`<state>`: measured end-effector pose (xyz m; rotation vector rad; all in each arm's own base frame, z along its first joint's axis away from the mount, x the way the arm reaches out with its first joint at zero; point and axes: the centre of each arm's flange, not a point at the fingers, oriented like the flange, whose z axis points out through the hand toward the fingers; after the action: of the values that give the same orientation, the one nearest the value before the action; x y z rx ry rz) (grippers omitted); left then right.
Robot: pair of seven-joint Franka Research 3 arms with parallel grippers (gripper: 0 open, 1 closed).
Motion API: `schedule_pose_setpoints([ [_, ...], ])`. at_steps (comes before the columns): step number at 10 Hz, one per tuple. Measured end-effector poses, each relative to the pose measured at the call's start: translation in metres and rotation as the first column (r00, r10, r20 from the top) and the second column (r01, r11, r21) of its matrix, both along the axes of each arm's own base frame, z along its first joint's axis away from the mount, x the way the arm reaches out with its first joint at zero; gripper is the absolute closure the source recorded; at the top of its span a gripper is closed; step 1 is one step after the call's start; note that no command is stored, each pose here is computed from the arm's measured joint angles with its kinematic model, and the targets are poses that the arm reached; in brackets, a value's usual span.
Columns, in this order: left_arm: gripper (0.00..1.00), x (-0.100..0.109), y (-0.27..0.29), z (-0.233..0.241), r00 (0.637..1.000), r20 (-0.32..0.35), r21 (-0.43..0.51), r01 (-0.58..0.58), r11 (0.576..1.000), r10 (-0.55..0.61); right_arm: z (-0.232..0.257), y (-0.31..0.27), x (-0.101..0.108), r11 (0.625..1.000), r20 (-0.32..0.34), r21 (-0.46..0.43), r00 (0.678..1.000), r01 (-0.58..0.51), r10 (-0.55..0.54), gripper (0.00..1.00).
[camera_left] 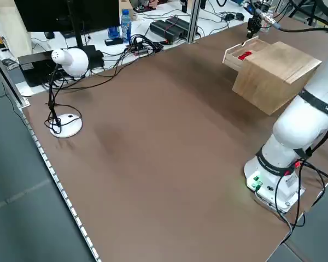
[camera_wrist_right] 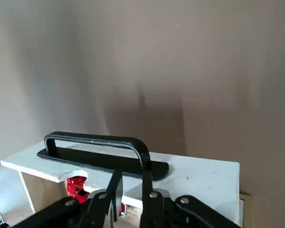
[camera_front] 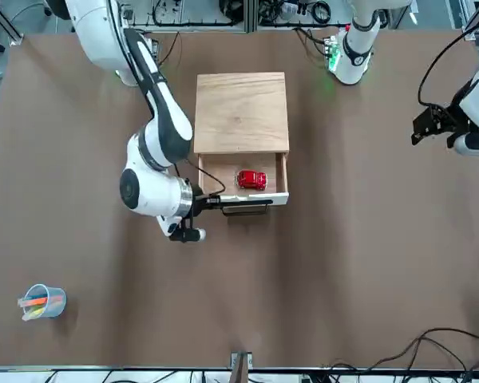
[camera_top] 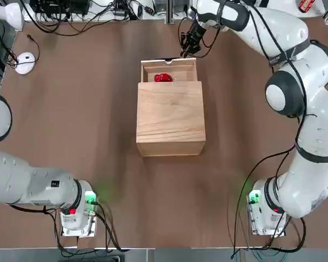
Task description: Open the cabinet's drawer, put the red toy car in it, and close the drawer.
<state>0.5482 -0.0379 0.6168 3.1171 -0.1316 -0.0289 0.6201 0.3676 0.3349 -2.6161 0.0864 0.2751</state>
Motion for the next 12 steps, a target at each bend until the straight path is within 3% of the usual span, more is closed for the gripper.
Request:
schedule_pose_setpoints([
  [7,0.01,0.001,0.000,-0.001,1.000,-0.002,0.000,0.000,1.000,0.000,-0.005,0.009,-0.004,1.000,0.006,-0.009,1.000,-0.011,0.011,0.86],
  [12,0.01,0.001,0.000,-0.002,1.000,-0.003,0.000,-0.001,1.000,0.001,-0.007,0.009,-0.013,0.998,-0.063,-0.023,0.996,-0.061,0.059,0.86],
])
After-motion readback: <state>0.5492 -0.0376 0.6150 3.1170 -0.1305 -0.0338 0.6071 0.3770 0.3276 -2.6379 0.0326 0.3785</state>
